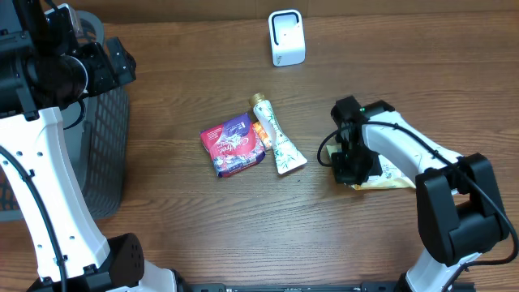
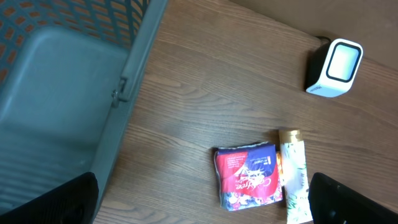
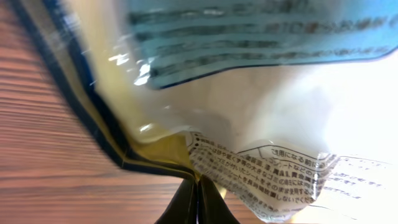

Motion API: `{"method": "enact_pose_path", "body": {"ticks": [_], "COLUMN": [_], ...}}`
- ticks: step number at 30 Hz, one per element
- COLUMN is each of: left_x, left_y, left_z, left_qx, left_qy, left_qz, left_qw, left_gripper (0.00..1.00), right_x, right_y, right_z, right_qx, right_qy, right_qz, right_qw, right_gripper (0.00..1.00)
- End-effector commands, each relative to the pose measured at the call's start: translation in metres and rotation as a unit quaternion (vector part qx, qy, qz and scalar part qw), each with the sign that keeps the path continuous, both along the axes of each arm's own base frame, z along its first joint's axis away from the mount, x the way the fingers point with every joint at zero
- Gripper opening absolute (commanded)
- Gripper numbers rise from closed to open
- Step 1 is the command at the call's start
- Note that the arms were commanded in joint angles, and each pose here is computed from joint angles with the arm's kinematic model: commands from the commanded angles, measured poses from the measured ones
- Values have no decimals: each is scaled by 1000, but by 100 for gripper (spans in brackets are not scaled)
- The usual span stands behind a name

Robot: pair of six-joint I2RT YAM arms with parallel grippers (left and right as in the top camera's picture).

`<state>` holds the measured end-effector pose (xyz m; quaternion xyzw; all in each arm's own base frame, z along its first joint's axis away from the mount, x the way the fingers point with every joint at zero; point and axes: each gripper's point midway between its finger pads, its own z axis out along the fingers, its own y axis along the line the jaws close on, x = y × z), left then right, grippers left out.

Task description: Scan the item barcode

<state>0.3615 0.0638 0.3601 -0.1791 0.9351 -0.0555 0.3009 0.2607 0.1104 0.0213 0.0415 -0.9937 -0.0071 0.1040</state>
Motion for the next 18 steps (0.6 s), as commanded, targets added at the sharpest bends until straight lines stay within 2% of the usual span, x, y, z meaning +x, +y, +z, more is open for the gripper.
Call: {"method": "enact_pose_path", "body": {"ticks": [1,10,15,18], "left_x": [0,0,0,0], "left_y": [0,0,0,0], "left_z": [6,6,6,6], "left_qx": [6,6,6,6], "left_qy": [-10,-10,-10,-9], "left_qz": [0,-1,-1,-1], "left_qw": [1000,1000,1000,1000], "left_gripper": [100,100,100,100], "right_x": [25,61,62,65], "right_y": [22,41,46,37], "right_z": [25,94,90,85], "right_qx": [46,81,89,61], "right_qy": [-28,-75,-78,-89], "right_qz": [-25,-34,-37,-38], "right_qw": [998,993,992,993], "right_gripper": [4,4,4,4]}}
